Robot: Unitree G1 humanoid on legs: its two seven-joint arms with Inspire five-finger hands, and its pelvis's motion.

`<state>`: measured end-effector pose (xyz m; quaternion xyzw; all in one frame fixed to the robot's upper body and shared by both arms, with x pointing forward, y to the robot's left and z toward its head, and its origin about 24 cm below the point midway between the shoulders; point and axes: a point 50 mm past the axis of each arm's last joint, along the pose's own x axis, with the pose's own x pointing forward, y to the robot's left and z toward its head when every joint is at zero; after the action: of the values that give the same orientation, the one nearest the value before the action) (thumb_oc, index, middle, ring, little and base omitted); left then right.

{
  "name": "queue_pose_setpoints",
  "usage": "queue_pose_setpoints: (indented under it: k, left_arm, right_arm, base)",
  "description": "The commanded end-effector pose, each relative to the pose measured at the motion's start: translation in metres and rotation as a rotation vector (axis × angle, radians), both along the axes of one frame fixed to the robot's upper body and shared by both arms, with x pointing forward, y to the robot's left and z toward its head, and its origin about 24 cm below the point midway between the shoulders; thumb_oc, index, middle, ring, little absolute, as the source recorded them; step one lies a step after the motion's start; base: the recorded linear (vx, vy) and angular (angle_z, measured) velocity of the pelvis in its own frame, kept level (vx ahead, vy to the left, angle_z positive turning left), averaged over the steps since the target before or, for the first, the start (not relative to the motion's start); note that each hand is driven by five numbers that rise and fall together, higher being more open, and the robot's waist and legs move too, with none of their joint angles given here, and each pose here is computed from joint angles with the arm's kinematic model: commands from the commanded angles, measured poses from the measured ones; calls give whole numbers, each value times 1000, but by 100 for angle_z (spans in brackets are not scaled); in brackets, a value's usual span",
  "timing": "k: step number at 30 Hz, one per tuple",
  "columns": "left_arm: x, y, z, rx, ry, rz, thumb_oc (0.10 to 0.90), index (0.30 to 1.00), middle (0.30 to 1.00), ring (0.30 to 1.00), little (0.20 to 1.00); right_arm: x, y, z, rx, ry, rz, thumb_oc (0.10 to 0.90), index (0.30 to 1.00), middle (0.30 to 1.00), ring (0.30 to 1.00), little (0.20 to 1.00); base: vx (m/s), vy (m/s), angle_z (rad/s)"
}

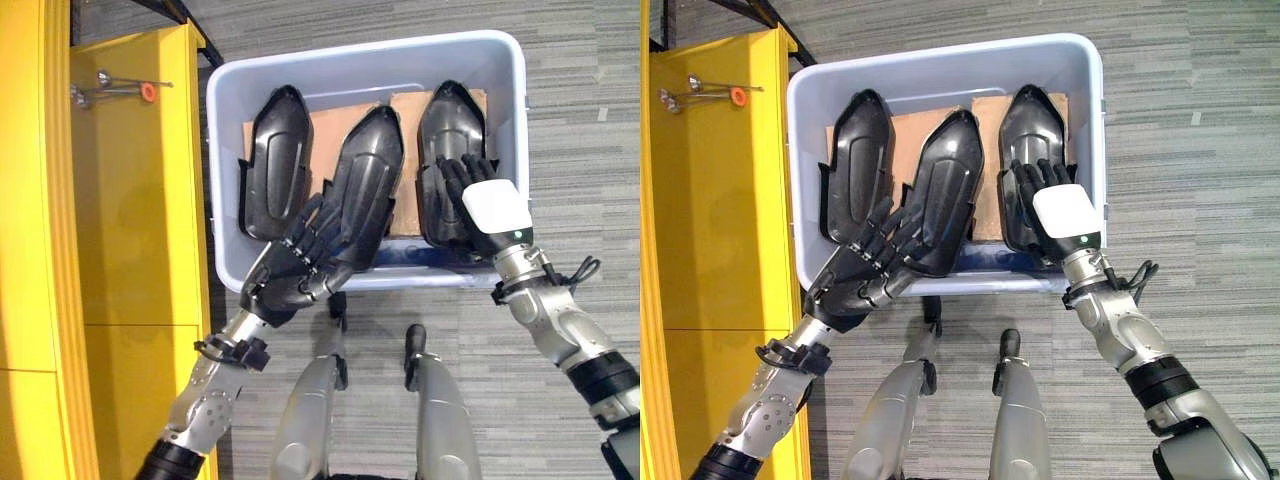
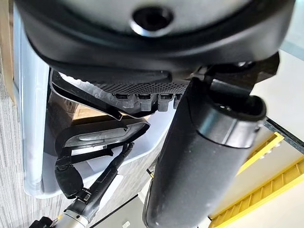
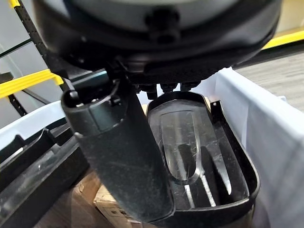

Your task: Move parts from the plastic box to the shelf.

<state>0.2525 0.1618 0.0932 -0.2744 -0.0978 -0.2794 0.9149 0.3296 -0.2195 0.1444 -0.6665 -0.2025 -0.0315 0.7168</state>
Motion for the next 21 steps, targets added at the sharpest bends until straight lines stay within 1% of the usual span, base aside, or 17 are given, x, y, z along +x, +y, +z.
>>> queue_pose_setpoints:
  k: [1,5,9,13,18,21]
  left_arm:
    - [-4,-6,45,-100,-234,-52,900,1000,1000,1000,1000]
    - [-6,-2,49,-108,-238,-20,900,1000,1000,1000,1000]
    - [-7,-1,49,-113,-237,0,900,1000,1000,1000,1000]
    - [-7,-2,48,-111,-236,-4,900,1000,1000,1000,1000]
    - [-6,-1,46,-99,-233,-11,900,1000,1000,1000,1000]
    - [-4,-2,47,-93,-230,-16,900,1000,1000,1000,1000]
  right_arm:
    - [0,8,43,68,-185,65,900,1000,1000,1000,1000]
    - [-18,20,47,105,-229,126,900,1000,1000,1000,1000]
    - [-25,19,46,110,-226,106,900,1000,1000,1000,1000]
    - [-23,16,40,78,-179,62,900,1000,1000,1000,1000]
    - [-17,6,29,120,-87,11,900,1000,1000,1000,1000]
    - [-11,3,25,110,-61,-26,900,1000,1000,1000,1000]
  base:
    - [0,0,0]
    - [0,0,0]
    - [7,3,-3]
    - [7,-8,-2]
    - [11,-28,-1]
    - [2,-34,2]
